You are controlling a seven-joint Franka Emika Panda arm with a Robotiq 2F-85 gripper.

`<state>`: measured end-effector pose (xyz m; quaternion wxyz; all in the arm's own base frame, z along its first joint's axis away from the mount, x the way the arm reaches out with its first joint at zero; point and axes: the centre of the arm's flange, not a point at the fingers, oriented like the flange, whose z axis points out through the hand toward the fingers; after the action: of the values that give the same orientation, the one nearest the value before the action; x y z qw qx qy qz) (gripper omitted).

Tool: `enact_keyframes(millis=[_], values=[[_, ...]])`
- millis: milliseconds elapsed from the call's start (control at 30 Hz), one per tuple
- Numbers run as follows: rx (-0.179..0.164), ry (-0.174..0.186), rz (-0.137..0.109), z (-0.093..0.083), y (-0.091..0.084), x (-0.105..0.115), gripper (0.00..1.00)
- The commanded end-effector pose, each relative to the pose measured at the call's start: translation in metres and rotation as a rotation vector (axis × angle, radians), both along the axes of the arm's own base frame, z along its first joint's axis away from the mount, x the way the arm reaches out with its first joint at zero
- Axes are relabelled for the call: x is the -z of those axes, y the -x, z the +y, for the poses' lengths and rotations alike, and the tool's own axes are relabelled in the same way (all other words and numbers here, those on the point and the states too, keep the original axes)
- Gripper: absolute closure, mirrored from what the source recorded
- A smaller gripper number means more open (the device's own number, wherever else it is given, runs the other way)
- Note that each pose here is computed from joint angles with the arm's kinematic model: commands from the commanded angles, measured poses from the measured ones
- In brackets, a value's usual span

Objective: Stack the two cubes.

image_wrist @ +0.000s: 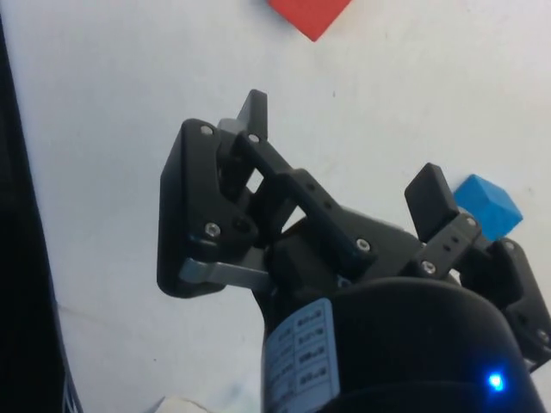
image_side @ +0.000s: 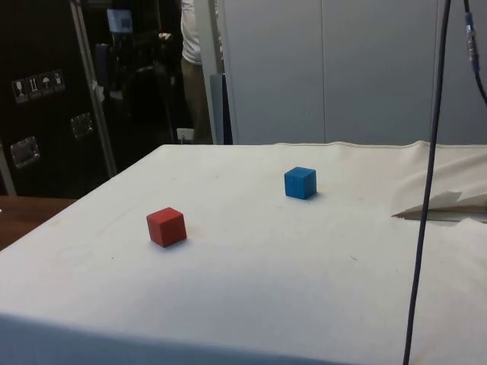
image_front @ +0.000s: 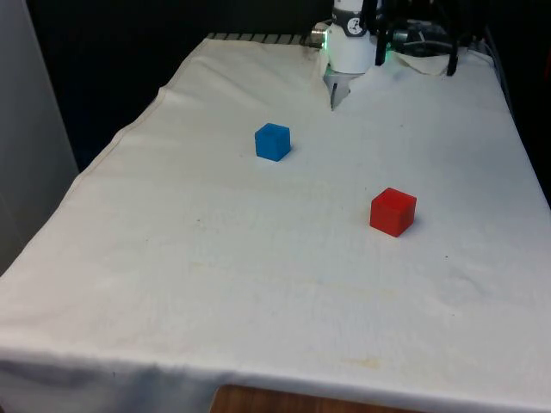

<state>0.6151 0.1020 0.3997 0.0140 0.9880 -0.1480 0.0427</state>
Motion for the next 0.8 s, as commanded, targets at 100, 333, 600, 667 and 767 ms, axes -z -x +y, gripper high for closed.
enact_keyframes(millis=[100, 333, 600, 667, 767], values=[[0.015, -0.031, -0.011, 0.001, -0.002, 0.014, 0.00], [0.027, -0.053, -0.010, 0.001, -0.005, 0.030, 0.00], [0.041, -0.079, -0.003, 0.004, -0.009, 0.060, 0.00], [0.042, -0.082, -0.002, 0.006, -0.010, 0.068, 0.00], [0.042, -0.085, 0.001, 0.008, -0.012, 0.078, 0.00]])
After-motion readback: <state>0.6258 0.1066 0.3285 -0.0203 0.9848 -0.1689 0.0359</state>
